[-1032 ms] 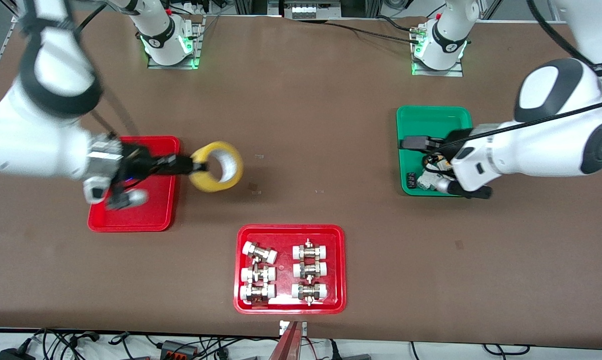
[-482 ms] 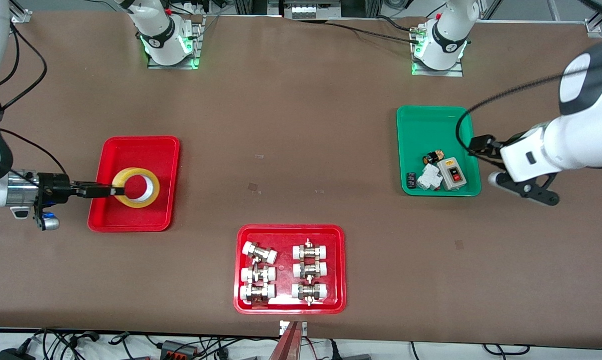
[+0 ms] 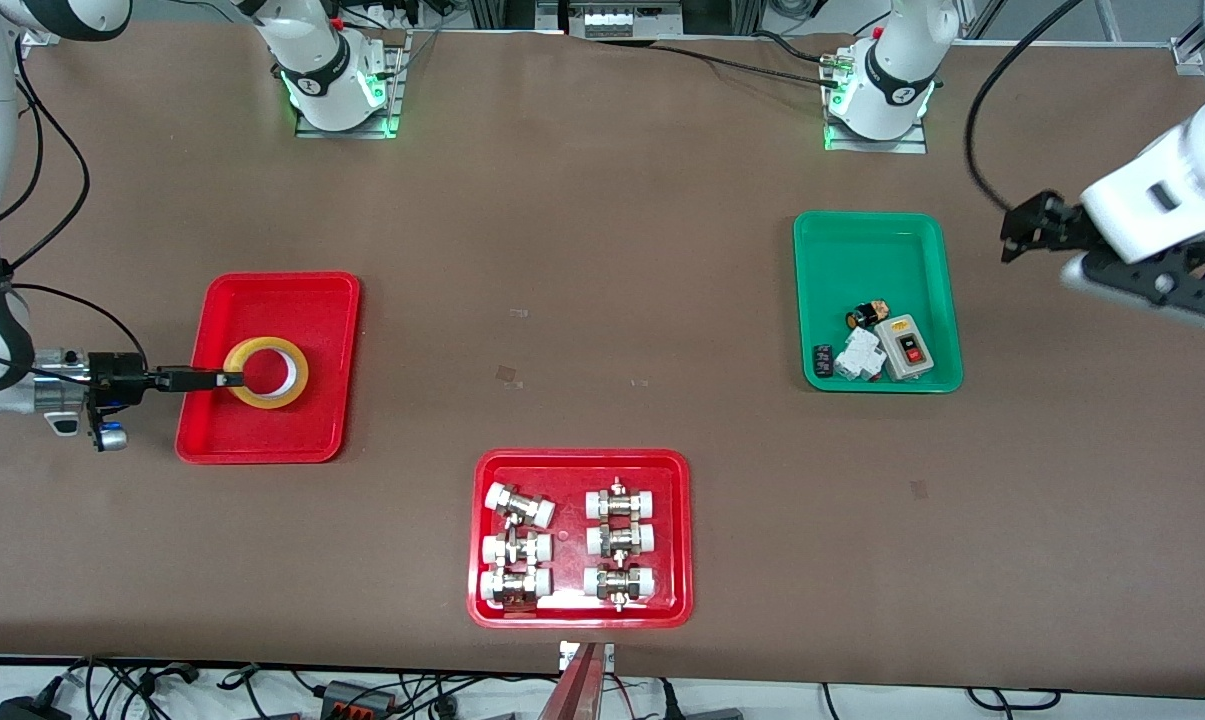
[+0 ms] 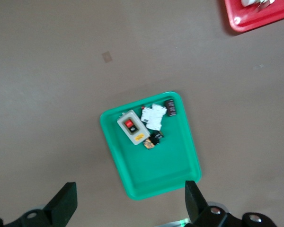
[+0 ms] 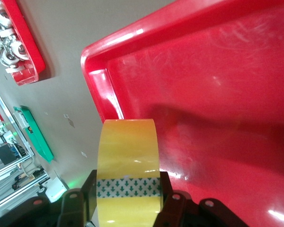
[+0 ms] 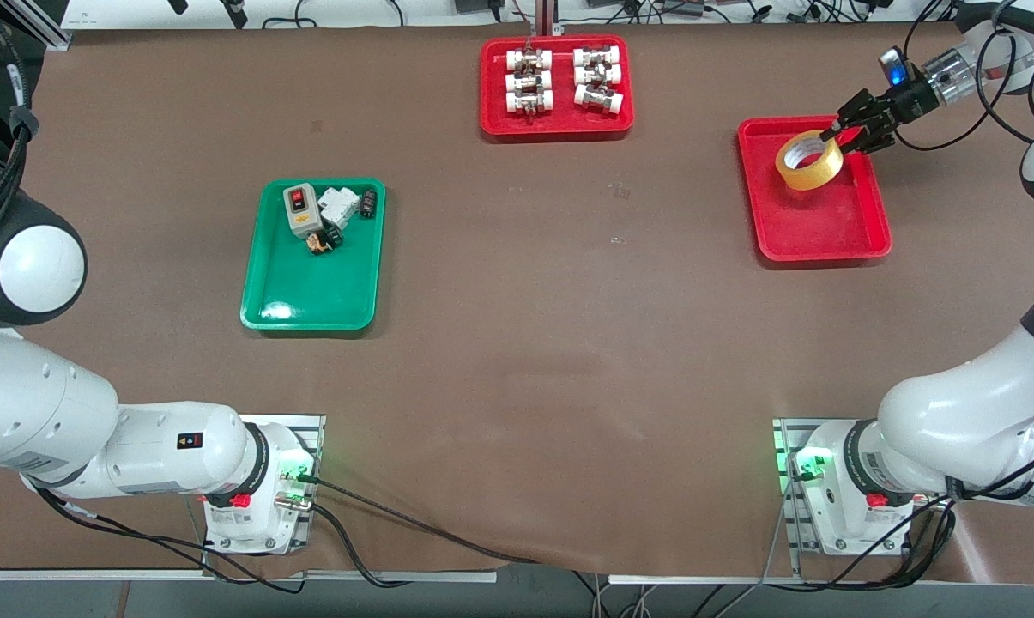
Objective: Left arm passes tape to right arm into tray
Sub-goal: 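Lower the tape into the empty red tray with the right gripper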
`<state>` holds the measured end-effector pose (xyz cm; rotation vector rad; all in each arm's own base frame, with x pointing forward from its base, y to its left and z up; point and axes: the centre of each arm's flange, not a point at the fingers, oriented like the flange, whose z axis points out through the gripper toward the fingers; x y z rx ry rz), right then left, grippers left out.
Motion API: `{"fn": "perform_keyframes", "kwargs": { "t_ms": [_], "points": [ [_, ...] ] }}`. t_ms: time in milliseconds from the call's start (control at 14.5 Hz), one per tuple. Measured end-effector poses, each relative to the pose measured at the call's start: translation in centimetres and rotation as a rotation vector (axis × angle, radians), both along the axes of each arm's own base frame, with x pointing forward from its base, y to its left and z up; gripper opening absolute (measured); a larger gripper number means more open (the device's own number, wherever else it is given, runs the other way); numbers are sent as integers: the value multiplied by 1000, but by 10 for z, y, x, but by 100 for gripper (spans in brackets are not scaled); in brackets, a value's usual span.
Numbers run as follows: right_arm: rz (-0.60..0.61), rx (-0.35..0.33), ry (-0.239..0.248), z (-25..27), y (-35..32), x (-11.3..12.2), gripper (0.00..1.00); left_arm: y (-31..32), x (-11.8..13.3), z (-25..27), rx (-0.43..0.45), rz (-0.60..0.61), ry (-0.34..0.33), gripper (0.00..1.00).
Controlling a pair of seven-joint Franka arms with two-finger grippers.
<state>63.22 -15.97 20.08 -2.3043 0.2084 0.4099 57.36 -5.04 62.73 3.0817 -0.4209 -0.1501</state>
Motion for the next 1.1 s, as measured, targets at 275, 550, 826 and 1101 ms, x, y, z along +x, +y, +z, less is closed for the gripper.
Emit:
{"fn": "perform_keyframes", "kwargs": {
  "t_ms": [275,550,826,1101],
  "points": [
    [4,21,27,-19,0,-9,54,10,-27,-2,-4,107,-34,100],
    [7,43,39,-23,-3,-13,67,-7,-49,-1,3,133,-57,100],
    [31,38,42,-24,2,-14,100,-7,-55,0,10,142,-27,100],
    [138,-88,7,1,14,-1,100,-1,-55,0,15,201,-21,100]
  ]
}}
